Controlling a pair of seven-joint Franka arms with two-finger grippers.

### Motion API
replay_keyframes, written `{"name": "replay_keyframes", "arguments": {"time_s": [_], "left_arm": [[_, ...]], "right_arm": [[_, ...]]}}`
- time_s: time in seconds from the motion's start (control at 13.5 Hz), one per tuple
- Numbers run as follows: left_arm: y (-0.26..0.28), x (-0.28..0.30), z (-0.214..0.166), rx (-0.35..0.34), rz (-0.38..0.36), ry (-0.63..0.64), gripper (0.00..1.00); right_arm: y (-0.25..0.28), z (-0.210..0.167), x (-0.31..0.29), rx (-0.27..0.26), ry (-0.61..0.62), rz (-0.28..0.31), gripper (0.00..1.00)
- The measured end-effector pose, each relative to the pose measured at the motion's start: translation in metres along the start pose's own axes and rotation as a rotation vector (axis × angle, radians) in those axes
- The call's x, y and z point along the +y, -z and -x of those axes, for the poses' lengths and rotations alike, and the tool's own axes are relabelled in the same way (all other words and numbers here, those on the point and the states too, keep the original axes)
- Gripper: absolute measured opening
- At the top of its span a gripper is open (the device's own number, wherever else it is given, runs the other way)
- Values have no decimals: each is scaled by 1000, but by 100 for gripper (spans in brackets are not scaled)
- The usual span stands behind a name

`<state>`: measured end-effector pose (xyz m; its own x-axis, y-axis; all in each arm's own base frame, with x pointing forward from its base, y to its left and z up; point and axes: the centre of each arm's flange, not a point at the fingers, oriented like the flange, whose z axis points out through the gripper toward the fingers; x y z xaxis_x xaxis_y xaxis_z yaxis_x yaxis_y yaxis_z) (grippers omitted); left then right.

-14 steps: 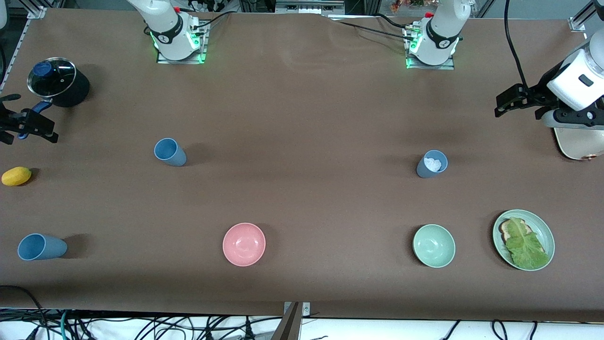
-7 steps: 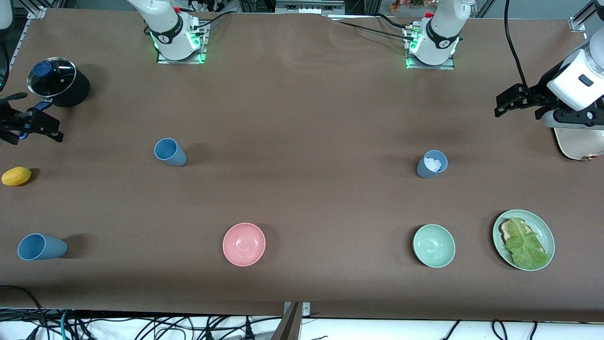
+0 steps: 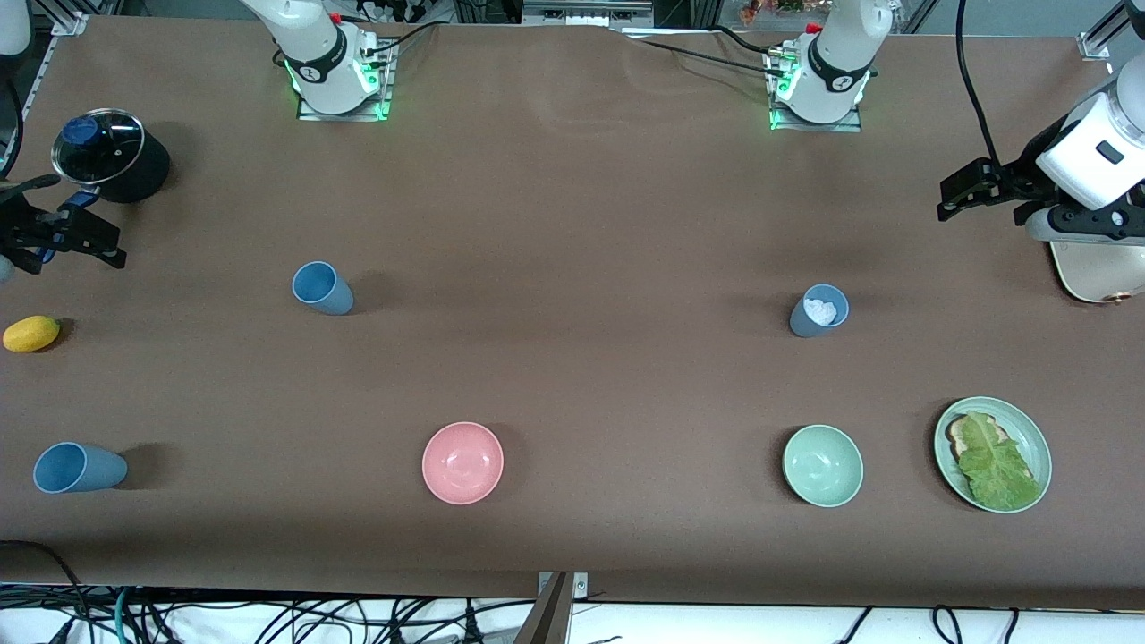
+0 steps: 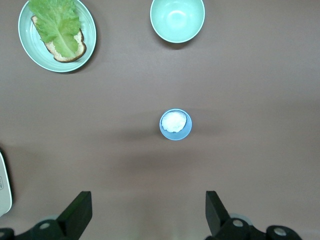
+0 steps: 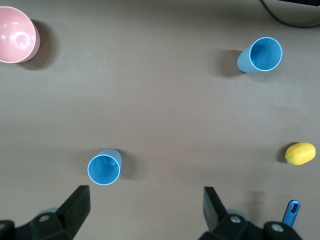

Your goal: Stack blue cups with both arms

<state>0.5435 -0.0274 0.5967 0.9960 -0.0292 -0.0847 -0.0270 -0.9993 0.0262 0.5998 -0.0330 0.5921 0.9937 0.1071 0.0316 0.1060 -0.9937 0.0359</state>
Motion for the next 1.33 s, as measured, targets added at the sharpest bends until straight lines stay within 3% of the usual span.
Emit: {"name": "replay_keyframes", "arguments": {"time_s": [0.37,0.66,1.03,1.33], "left_arm": [[0,0,0,-1,0,0,100],[-8,0,-4,-20,0,-1,100],[-61,2,-30,-111,3,-5,100],[-141,6,-62,-64,7,-14,100]], "right_arm": [[-5,0,-3,-12,5,-3,100],[-27,0,-24,-58,41,-15,100],[-80,-13,-31,-107,49,-38,100],[-148,-21,-39,-84,61,-39,100]]}}
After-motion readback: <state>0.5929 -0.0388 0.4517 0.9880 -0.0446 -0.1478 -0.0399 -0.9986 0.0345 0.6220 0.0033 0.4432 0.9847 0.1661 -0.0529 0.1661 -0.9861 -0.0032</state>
